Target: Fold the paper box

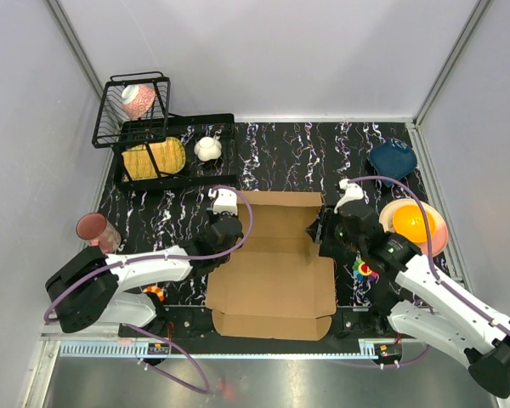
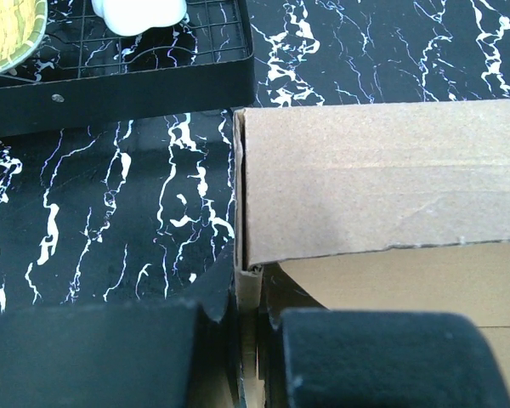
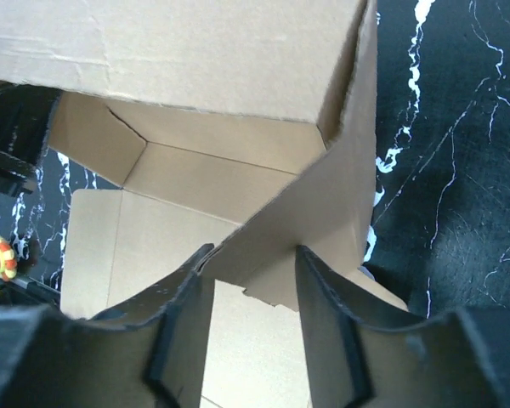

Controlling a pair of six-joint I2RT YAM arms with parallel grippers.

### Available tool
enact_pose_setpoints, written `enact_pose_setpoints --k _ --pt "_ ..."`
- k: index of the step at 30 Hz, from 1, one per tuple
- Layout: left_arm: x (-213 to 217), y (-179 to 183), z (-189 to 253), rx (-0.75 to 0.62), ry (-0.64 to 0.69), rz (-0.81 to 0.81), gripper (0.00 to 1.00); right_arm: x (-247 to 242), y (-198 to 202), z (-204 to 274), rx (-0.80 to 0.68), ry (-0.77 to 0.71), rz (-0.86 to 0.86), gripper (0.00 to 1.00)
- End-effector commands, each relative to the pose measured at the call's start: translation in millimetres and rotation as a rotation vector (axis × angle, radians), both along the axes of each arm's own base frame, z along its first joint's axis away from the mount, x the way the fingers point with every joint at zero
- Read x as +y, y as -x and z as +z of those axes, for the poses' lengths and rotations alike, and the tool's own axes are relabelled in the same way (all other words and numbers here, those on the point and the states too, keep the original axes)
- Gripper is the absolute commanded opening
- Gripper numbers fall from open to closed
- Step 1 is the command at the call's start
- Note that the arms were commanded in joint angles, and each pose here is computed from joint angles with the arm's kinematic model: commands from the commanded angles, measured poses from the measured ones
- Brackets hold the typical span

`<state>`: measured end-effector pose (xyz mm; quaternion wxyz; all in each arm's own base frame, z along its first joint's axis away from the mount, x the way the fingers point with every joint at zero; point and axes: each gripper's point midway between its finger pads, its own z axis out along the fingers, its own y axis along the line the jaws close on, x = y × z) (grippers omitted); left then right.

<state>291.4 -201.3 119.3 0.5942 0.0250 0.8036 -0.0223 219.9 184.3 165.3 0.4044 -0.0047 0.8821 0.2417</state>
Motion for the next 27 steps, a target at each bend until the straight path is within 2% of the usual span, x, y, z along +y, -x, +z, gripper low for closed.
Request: enact_pose_setpoints --k 1,5,7,13,15,16,17,19,21,23,27 --pt "-8.3 9.1 -18.4 0.055 -0.04 -0.066 0.0 6.5 6.7 21.3 -0.038 -0.064 0.038 0.52" --pt "-7.7 9.9 -19.8 0.057 -0.042 -0.065 0.0 -0.9 11.3 38.5 -0.067 -0.068 0.031 0.64" --pt "-6.4 9.8 -20.5 0.058 -0.046 -0.063 0.0 -6.4 12.7 62.7 -0.126 -0.093 0.022 0.69" --pt "-4.7 10.3 -20.5 0.057 -0.048 -0.059 0.0 -43.6 14.8 123.7 -0.291 -0.108 -0.098 0.7" --pt "-4.5 10.1 -19.4 0.054 -0.048 -0.058 0.0 -68.5 12.9 132.0 -0.328 -0.082 -0.21 0.7" --pt "-4.6 10.7 -19.5 0.054 -0.048 -0.059 0.0 -79.2 11.2 132.4 -0.325 -0.086 -0.281 0.66" --pt "-4.3 10.2 -18.3 0.053 -0.045 -0.058 0.0 -107.9 9.1 120.6 -0.306 -0.011 -0.423 0.6" --pt "-3.2 11.0 -19.3 0.054 -0.048 -0.058 0.0 -122.1 6.2 106.2 -0.245 0.055 -0.526 0.44" --pt "-2.9 12.1 -19.2 0.054 -0.046 -0.061 0.0 -122.9 4.0 82.3 -0.167 0.149 -0.542 0.39" --pt "-3.5 11.9 -18.8 0.053 -0.043 -0.062 0.0 -119.8 1.2 69.7 -0.133 0.151 -0.563 0.32" --pt "-4.1 12.2 -16.9 0.052 -0.035 -0.067 0.0 -102.8 -5.9 33.9 -0.068 0.169 -0.524 0.31"
